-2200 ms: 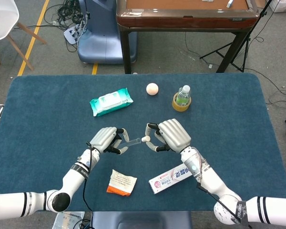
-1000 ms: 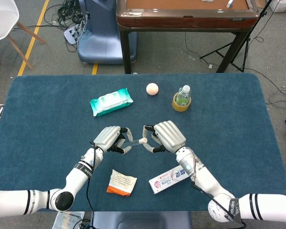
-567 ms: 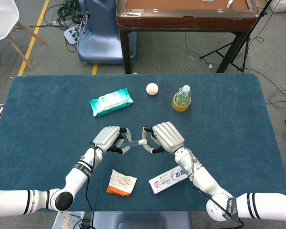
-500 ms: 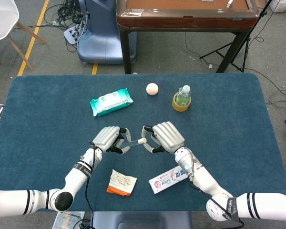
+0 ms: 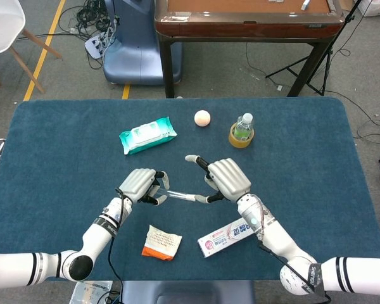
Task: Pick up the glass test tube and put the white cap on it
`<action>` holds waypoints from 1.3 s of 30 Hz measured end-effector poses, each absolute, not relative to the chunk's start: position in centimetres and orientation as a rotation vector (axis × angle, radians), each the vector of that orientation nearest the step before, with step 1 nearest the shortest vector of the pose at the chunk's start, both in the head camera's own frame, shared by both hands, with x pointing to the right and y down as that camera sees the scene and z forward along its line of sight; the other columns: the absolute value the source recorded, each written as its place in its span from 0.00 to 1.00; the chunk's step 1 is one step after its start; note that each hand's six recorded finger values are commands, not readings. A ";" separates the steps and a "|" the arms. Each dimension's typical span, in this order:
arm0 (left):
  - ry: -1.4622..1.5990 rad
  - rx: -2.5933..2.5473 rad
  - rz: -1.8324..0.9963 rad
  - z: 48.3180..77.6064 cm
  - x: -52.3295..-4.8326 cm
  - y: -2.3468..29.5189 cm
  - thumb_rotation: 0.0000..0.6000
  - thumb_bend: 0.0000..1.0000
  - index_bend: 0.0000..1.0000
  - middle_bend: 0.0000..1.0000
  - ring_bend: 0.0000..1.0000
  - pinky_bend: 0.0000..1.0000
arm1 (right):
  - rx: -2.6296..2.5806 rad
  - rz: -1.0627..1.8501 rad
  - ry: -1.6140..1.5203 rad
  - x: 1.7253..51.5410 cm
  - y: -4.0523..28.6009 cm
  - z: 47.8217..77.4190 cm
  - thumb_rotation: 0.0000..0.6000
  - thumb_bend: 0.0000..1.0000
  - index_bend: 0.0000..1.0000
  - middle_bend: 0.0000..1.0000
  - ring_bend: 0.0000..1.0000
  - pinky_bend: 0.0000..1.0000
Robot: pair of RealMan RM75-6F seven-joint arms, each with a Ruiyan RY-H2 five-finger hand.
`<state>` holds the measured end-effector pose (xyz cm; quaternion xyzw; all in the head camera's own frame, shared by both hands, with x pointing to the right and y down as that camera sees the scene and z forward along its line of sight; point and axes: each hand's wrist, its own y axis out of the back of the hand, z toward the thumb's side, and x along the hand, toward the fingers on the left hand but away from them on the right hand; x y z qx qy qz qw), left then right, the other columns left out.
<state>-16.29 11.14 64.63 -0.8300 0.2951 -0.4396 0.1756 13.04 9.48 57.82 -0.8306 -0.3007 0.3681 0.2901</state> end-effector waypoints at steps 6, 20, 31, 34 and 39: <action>0.780 -2.275 -1.294 66.3 -17.2 11.6 1.00 0.32 0.56 0.92 0.96 1.00 | -2.147 0.994 -0.863 15.9 8.6 56.2 1.00 0.12 0.17 0.95 1.00 1.00; 0.754 -2.164 -1.427 72.4 -18.7 11.7 1.00 0.32 0.56 0.91 0.96 1.00 | -2.070 1.099 -0.927 22.0 8.5 55.7 1.00 0.12 0.17 0.95 1.00 1.00; 0.728 -2.172 -1.497 74.8 -18.9 12.1 1.00 0.32 0.33 0.89 0.94 1.00 | -2.066 1.132 -0.946 23.2 8.5 56.3 1.00 0.12 0.17 0.95 1.00 1.00; 0.730 -2.174 -1.496 74.7 -18.9 12.1 1.00 0.32 0.33 0.89 0.94 1.00 | -2.065 1.135 -0.952 23.4 8.5 56.3 1.00 0.12 0.17 0.95 1.00 1.00; 0.751 -2.176 -1.468 73.9 -18.9 11.8 1.00 0.32 0.33 0.88 0.93 1.00 | -2.038 1.147 -0.964 24.2 8.3 56.0 1.00 0.12 0.17 0.95 1.00 1.00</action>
